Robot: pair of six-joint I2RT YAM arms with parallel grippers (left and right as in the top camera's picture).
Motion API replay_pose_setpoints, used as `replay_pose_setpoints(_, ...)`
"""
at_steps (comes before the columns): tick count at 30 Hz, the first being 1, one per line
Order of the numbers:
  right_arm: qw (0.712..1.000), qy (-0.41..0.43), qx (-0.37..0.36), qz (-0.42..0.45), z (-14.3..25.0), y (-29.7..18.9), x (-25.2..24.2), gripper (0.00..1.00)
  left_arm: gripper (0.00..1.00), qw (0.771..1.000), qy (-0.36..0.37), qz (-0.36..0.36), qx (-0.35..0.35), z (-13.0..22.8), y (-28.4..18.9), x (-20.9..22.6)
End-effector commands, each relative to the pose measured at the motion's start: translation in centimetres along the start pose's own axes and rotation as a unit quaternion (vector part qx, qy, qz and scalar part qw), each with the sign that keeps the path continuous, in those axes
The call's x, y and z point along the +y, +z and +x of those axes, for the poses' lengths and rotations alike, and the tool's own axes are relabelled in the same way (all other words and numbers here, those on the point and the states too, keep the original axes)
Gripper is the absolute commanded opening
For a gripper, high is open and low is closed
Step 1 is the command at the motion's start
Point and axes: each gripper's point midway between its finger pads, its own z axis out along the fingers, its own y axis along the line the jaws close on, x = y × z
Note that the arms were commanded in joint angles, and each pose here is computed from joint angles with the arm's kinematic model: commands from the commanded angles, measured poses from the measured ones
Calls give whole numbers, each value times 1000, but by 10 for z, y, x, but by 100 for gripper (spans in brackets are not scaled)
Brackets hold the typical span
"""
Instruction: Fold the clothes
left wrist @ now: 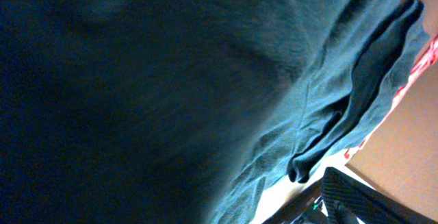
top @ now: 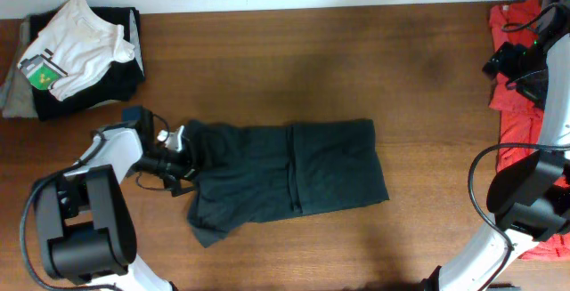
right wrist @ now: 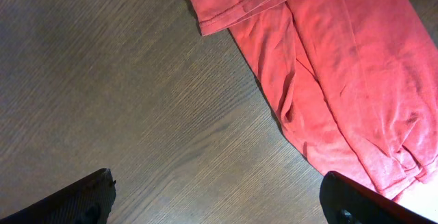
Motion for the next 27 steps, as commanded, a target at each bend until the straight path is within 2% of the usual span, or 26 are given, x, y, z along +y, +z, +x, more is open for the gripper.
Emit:
replay_pose_setpoints(1, 1000, 5, -13, 5, -4, -8, -4, 99, 84, 998, 20, -47, 34, 16, 30, 15)
replay_pose_setpoints(2, 1000, 5, -13, 5, -4, -8, -4, 99, 59, 998, 25, -51, 30, 13, 31, 16)
replay_pose_setpoints(3, 1000, 5, -13, 5, -4, -8, -4, 99, 46, 998, 27, -55, 26, 11, 30, 18)
replay_pose_setpoints(4, 1000, 5, -13, 5, -4, -8, -4, 99, 16, 997, 21, -70, 17, 7, 29, 23)
replay_pose_setpoints(5, 1000, 5, -13, 5, -4, -8, -4, 99, 6, 996, 8, -86, 10, 5, 27, 29)
replay_pose_setpoints(6, 1000, 5, -13, 5, -4, -8, -4, 99, 1, 994, -7, -105, 3, 2, 24, 37)
replay_pose_setpoints(10, 1000, 5, -13, 5, -4, -8, -4, 99, 1, 980, -60, -187, -27, -11, 3, 64)
replay_pose_setpoints(12, 1000, 5, -13, 5, -4, -8, -4, 99, 1, 964, -95, -242, -50, -23, -26, 79)
replay_pose_setpoints(14, 1000, 5, -13, 5, -4, -8, -4, 99, 1, 957, -109, -260, -66, -34, -51, 82)
replay_pose_setpoints(16, 1000, 5, -13, 5, -4, -8, -4, 99, 1, 953, -121, -259, -101, -56, -86, 76)
replay_pose_setpoints(21, 1000, 5, -13, 5, -4, -8, -4, 99, 1, 940, -128, -294, -118, -62, -137, 58)
replay_pose_setpoints(24, 1000, 5, -13, 5, -4, -8, -4, 99, 1, 934, -106, -314, -131, -64, -164, 31)
replay_pose_setpoints(27, 1000, 5, -13, 5, -4, -8, -4, 99, 1, 936, -75, -315, -141, -63, -171, 1)
